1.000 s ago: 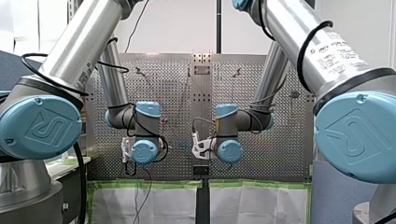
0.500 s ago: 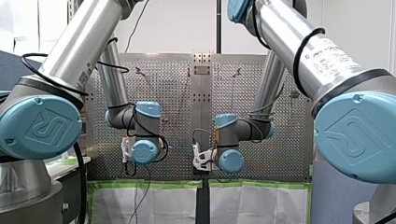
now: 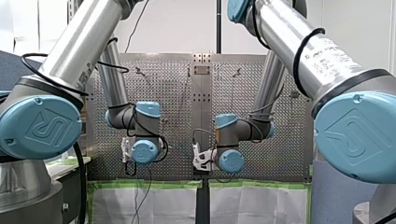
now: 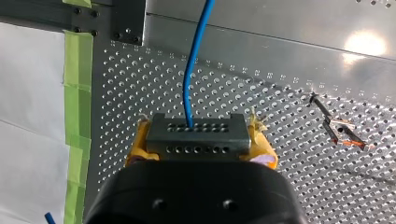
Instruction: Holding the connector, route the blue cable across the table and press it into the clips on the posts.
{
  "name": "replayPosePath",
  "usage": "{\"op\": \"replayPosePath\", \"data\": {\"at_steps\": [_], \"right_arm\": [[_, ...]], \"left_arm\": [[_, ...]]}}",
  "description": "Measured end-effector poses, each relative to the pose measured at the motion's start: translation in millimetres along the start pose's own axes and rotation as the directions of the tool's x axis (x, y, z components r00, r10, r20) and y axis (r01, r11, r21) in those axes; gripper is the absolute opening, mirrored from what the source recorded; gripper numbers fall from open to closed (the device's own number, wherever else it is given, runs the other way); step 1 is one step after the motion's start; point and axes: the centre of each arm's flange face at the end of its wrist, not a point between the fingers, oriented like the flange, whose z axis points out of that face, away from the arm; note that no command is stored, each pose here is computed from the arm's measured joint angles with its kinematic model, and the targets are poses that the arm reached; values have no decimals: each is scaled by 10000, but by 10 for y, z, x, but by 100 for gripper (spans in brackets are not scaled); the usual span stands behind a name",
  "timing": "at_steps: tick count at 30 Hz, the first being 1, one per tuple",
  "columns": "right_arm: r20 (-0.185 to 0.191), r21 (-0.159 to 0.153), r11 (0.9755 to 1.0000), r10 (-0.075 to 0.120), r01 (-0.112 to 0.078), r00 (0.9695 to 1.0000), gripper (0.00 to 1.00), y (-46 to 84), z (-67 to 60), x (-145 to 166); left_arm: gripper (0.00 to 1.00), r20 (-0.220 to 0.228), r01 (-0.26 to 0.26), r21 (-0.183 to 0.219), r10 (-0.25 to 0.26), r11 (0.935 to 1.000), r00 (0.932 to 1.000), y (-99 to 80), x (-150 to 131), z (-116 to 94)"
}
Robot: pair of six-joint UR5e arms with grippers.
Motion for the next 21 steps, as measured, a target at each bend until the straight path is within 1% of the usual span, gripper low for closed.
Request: {"op": "replayPosePath", "data": {"at_steps": [9, 12, 14, 18, 21], "right_arm": [[0, -3, 10000, -2, 2, 10000, 0, 1, 1, 1], [-69, -130, 9999, -43, 42, 10000, 0, 23, 41, 64], [-152, -281, 9996, 20, -25, 9999, 0, 38, 75, 160], [-216, -550, 9981, 268, -280, 9994, 0, 67, 83, 322], [-244, -529, 9973, 506, -518, 9984, 0, 71, 64, 440]], "left_arm": [[0, 8, -8, -1, 8, 10000, 10000, 1, -3, -7], [0, 120, -2, -65, 3, 10000, 9999, 15, -36, -54], [0, 165, 0, -176, 3, 9998, 9999, 48, -65, -103], [0, 4, -86, -579, 86, 9983, 10000, 182, -109, -222], [0, -195, -207, -846, 191, 9962, 9996, 292, -136, -315]]}}
